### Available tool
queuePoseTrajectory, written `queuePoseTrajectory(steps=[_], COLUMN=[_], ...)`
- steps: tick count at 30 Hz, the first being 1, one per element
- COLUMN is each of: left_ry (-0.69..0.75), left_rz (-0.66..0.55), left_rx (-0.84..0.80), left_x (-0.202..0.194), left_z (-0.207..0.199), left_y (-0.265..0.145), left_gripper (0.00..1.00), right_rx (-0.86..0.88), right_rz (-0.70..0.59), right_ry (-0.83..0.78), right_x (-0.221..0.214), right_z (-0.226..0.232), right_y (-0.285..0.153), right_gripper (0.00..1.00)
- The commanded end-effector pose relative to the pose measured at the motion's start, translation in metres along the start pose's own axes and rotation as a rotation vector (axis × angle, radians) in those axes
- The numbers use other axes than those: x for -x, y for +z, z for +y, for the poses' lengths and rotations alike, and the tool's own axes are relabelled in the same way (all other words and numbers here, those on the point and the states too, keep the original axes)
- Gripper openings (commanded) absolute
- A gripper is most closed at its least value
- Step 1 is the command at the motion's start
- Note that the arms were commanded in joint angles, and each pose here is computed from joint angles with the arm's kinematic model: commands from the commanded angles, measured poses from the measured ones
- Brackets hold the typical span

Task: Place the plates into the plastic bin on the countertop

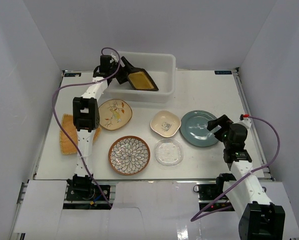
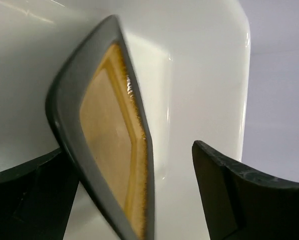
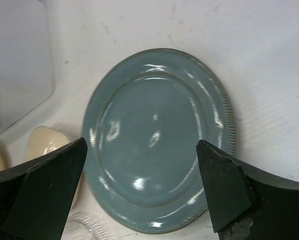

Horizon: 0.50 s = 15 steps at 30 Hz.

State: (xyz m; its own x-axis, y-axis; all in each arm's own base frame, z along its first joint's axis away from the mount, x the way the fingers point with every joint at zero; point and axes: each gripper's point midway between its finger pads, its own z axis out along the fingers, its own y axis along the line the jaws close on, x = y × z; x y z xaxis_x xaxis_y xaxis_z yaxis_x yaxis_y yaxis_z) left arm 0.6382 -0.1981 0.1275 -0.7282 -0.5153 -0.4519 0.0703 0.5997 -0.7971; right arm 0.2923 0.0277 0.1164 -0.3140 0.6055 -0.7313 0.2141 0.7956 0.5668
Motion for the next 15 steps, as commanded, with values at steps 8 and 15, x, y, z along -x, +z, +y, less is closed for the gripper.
queuePoseTrajectory(steps=[8, 15], left_ry=[0.181, 0.213], left_rz=[-0.161, -0.196], left_rx=[-0.191, -0.046], left_x=[0.054, 0.059], left_z=[-0.121, -0.114], left_y=[-0.066, -0.088], left_gripper=[0.98, 0.98], right_rx=[-0.323, -0.350], right_rz=[-0.086, 0.027], right_ry=[0.023, 0.131], right_x=[0.002, -0.034], right_z=[-0.072, -0.089], right_y=[-0.007, -0.004], right_gripper=[0.95, 0.90])
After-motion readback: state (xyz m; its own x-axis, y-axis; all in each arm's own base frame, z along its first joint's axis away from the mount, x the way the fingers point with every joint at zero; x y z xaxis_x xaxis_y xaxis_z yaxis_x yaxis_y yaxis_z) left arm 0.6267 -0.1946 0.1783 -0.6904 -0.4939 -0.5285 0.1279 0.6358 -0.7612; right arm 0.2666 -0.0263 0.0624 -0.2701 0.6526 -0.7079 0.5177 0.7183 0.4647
